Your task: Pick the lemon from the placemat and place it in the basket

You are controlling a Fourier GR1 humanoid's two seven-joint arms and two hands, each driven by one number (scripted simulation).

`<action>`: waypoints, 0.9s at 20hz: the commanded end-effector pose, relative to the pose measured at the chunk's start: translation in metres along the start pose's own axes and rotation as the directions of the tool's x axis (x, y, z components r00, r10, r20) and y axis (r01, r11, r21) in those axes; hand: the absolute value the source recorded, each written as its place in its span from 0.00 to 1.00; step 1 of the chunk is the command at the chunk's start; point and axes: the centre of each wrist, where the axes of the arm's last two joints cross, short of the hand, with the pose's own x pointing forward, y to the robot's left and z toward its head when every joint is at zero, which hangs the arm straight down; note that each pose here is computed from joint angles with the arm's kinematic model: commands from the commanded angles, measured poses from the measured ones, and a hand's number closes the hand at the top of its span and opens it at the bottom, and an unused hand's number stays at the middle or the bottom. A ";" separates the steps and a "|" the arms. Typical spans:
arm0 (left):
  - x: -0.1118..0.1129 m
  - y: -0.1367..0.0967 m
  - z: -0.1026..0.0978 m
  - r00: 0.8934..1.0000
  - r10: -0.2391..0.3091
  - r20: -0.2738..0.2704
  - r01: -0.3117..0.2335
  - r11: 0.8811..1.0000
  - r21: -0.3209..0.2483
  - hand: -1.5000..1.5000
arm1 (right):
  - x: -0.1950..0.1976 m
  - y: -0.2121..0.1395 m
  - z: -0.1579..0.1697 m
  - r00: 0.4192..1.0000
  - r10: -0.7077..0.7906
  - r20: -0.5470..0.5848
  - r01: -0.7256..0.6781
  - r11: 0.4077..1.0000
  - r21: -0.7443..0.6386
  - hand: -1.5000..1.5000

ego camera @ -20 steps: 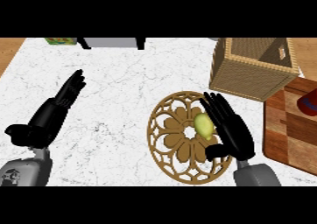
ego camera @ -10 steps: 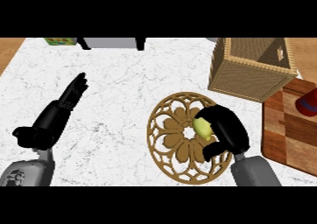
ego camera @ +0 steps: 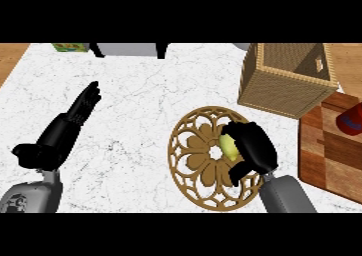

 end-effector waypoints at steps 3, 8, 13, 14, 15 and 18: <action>-0.001 -0.001 0.001 1.000 0.002 0.005 -0.002 1.000 -0.017 0.50 | 0.034 0.023 0.006 0.959 -0.056 -0.279 0.149 0.934 0.325 1.00; 0.009 -0.003 -0.002 1.000 -0.012 0.006 0.012 1.000 -0.004 0.50 | 0.072 -0.017 -0.026 0.935 -0.133 -0.330 0.220 0.944 0.244 1.00; 0.004 -0.001 -0.010 1.000 -0.005 0.001 0.005 1.000 -0.009 0.50 | 0.102 -0.047 -0.014 0.848 -0.417 -0.326 0.473 0.874 0.112 1.00; 0.004 -0.004 -0.007 1.000 -0.008 0.009 0.008 1.000 -0.002 0.50 | 0.104 -0.051 -0.012 0.819 -0.470 -0.328 0.511 0.858 0.047 1.00; -0.002 0.004 -0.002 1.000 -0.002 0.003 0.002 1.000 -0.014 0.50 | 0.118 -0.059 -0.010 0.796 -0.521 -0.307 0.548 0.837 0.000 1.00; 0.004 0.014 0.004 1.000 -0.009 -0.005 0.009 1.000 0.006 0.50 | 0.126 -0.096 -0.007 0.738 -0.648 -0.187 0.620 0.761 -0.192 1.00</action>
